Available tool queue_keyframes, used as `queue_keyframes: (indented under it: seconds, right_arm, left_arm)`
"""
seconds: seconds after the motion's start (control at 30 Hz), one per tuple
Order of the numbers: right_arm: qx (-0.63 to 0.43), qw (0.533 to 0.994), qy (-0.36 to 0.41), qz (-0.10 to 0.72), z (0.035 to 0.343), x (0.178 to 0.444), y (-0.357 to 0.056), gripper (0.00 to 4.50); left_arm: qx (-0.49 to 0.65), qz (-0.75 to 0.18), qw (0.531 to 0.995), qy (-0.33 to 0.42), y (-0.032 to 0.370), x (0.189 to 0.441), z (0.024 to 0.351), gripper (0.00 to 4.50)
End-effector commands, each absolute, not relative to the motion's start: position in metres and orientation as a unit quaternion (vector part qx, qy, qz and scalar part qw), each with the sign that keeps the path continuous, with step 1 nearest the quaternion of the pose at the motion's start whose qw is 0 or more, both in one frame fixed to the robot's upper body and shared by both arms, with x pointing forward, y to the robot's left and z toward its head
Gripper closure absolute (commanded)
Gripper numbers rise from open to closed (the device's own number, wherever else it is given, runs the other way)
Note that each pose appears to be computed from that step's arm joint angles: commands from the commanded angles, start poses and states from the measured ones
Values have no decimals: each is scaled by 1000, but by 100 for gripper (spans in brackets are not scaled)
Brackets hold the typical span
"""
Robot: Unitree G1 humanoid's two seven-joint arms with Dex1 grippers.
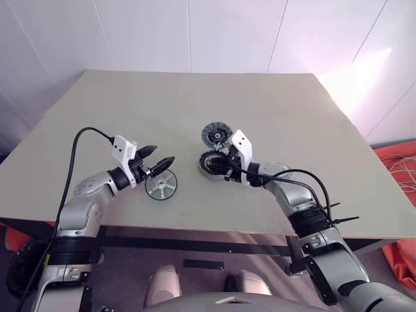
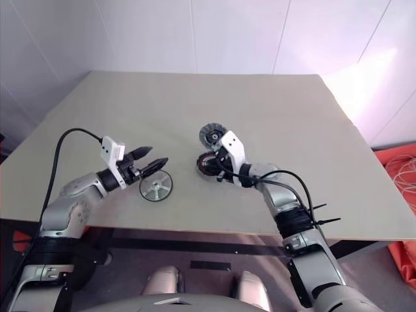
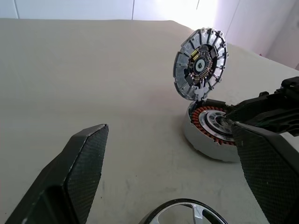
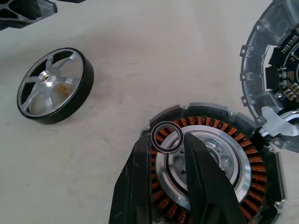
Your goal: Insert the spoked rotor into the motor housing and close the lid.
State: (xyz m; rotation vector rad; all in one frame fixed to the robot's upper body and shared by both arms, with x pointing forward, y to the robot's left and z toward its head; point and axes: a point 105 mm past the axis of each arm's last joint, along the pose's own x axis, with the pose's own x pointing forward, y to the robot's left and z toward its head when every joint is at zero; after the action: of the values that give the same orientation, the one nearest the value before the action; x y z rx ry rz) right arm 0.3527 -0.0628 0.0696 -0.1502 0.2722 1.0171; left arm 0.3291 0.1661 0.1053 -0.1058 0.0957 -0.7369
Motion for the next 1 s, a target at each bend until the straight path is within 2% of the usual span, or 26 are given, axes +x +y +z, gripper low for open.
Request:
queue_keyframes:
  seconds: [0.03,0.43,1.0]
  right_arm:
    - [-84,868,102,479,84,363,-65,383]
    - [-96,877,111,458,78,369,-82,383]
    - [-106,868,109,473,79,364,-79,383]
  left_arm:
    - [-42,-368,928,21,162,329,119,0]
    - [-38,-369,928,21,162,330,119,0]
    - [-36,-364,931,20,163,331,119,0]
